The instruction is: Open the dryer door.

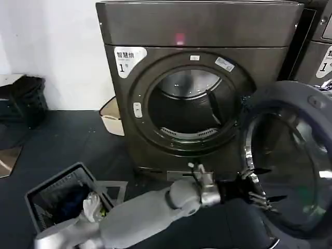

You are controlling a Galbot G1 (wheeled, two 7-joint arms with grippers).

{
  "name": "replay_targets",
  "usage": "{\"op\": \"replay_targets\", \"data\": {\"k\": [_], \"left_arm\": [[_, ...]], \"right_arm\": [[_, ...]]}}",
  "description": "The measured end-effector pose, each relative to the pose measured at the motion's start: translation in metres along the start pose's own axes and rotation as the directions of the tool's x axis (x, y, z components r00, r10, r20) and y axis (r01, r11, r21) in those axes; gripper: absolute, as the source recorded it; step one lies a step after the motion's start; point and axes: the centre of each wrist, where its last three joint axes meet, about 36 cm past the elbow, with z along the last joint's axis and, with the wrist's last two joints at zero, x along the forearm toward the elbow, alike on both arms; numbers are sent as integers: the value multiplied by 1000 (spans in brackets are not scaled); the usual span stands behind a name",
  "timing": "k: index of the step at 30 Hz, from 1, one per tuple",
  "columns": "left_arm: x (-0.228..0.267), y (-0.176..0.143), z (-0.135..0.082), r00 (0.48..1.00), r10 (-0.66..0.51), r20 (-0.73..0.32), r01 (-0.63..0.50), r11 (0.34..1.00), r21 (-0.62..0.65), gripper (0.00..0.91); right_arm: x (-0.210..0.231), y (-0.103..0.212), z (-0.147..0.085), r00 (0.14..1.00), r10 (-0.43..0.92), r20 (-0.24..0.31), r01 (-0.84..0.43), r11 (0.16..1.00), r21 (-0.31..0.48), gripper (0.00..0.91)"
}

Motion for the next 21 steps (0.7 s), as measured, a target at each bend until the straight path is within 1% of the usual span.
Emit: {"op": "replay_targets", "data": {"k": [2,12,16,21], "left_arm": [[-11,4,-1,1000,-6,0,6,1000,-21,907],[-63,6,0,1000,-4,-2,4,999,-38,907],[-83,7,-1,999,-29,-23,26,996,-86,907],[-77,23,14,991,-110,-73,100,987,-129,907]], "right_arm": [[0,-4,0,1000,6,-2,-6,1000,7,907],[3,-30,-5,997,76,-16,-75,996,55,907],[5,-38,-7,995,96,-18,-95,993,68,907],[6,-45,-7,993,117,-19,-116,991,71,907]]}}
